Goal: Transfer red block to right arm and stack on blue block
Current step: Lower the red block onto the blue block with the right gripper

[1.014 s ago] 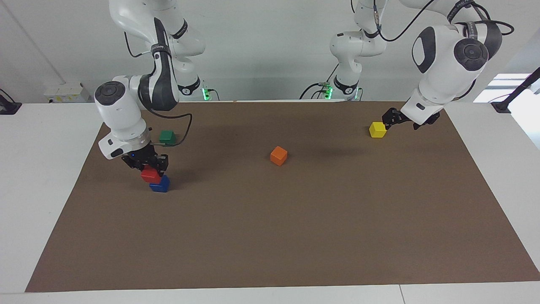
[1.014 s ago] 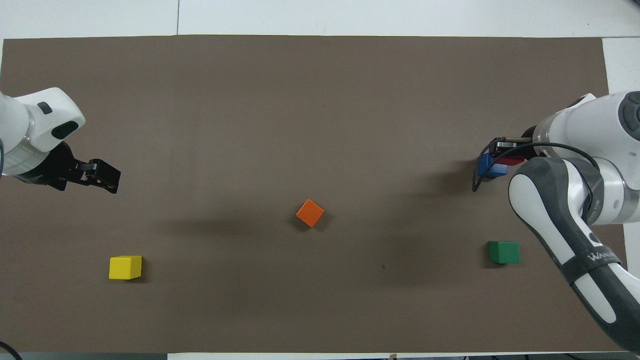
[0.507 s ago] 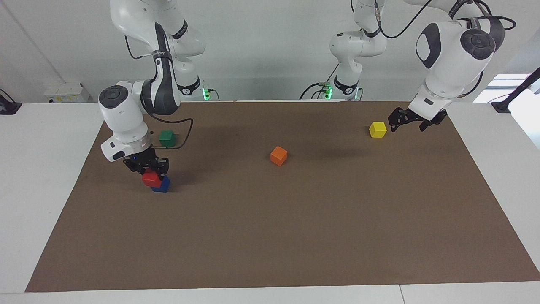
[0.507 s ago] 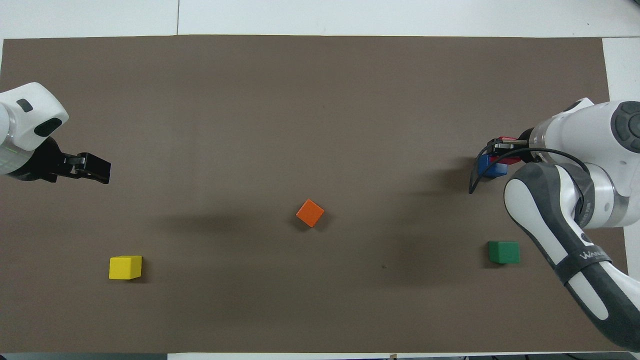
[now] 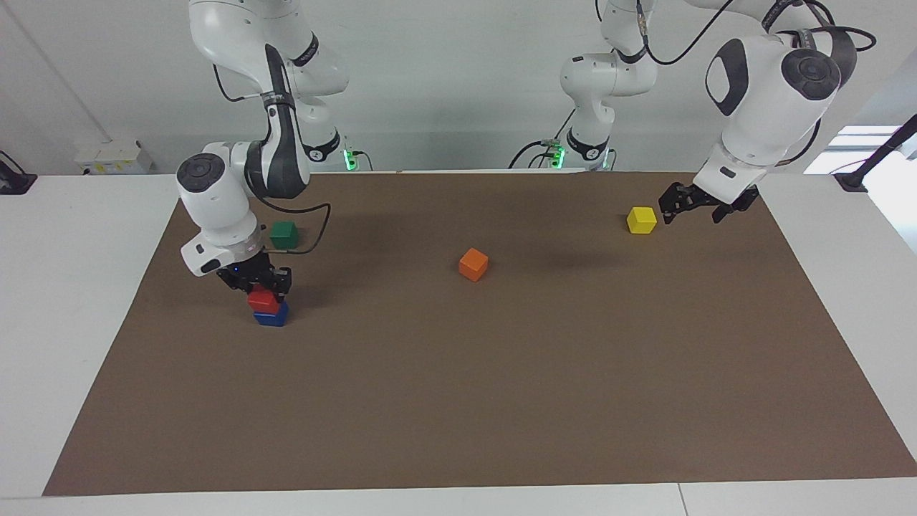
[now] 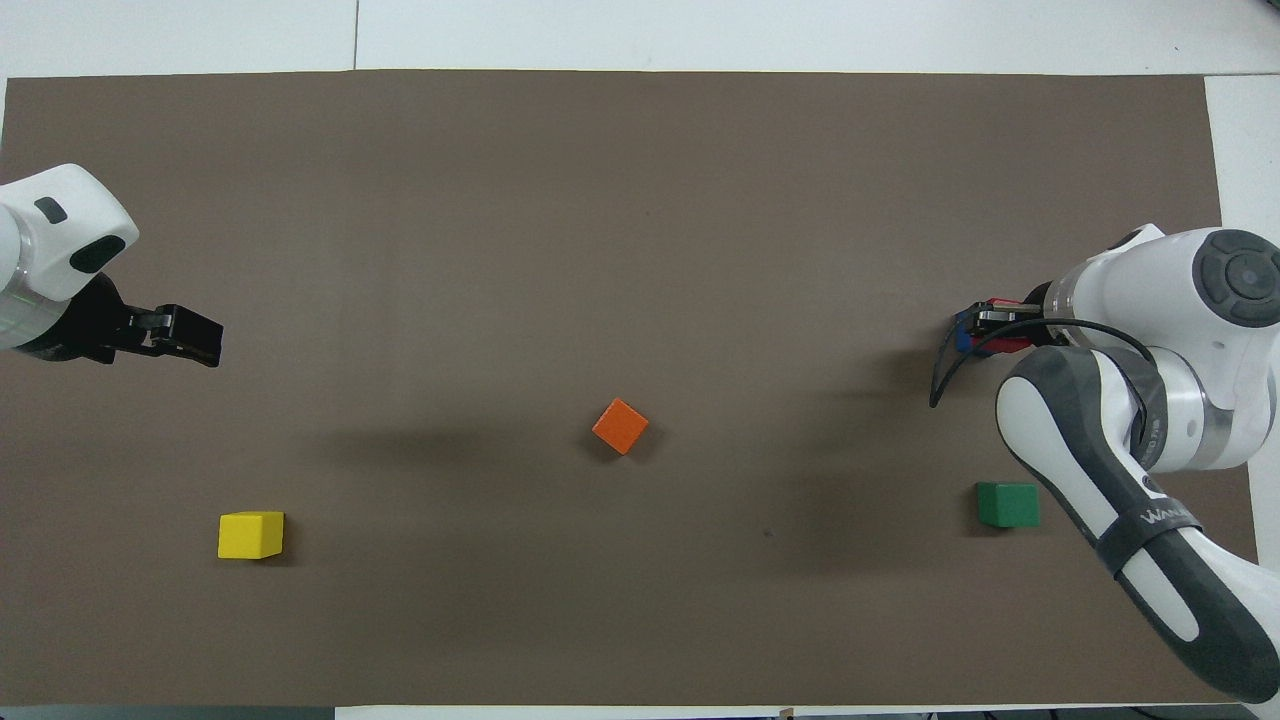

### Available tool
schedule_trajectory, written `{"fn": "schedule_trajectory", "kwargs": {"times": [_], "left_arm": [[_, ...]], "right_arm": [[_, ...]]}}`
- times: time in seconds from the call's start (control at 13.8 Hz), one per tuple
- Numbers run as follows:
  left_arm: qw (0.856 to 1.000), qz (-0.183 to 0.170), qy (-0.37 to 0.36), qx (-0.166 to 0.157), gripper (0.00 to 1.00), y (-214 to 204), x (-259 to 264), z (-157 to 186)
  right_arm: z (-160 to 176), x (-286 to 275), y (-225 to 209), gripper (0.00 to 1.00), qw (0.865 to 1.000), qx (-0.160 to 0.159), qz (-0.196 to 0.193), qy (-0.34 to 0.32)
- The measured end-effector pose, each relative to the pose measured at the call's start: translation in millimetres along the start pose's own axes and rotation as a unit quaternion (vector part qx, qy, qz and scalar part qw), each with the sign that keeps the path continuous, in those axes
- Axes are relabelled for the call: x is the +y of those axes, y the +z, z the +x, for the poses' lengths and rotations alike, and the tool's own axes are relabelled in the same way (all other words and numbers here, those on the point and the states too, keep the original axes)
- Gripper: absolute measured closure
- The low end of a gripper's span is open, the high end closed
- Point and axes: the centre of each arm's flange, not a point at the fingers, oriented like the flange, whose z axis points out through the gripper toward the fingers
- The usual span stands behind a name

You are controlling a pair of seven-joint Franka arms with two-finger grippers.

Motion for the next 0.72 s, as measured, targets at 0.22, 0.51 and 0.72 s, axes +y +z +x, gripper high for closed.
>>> {"fn": "schedule_trajectory", "kwargs": {"times": [0.22,0.51,0.72], "left_arm": [[1.0,0.0,-0.001,0.0,0.0,0,0,0],[1.0,0.0,-0.001,0.0,0.0,0,0,0],[1.0,0.0,-0.001,0.001,0.0,0,0,0]], "right_arm": [[1,9,1,0.44,1.0,0.009,0.001,-0.004],[1,13,1,0.44,1.0,0.01,0.0,-0.003],[1,13,1,0.44,1.0,0.01,0.001,-0.004]]}}
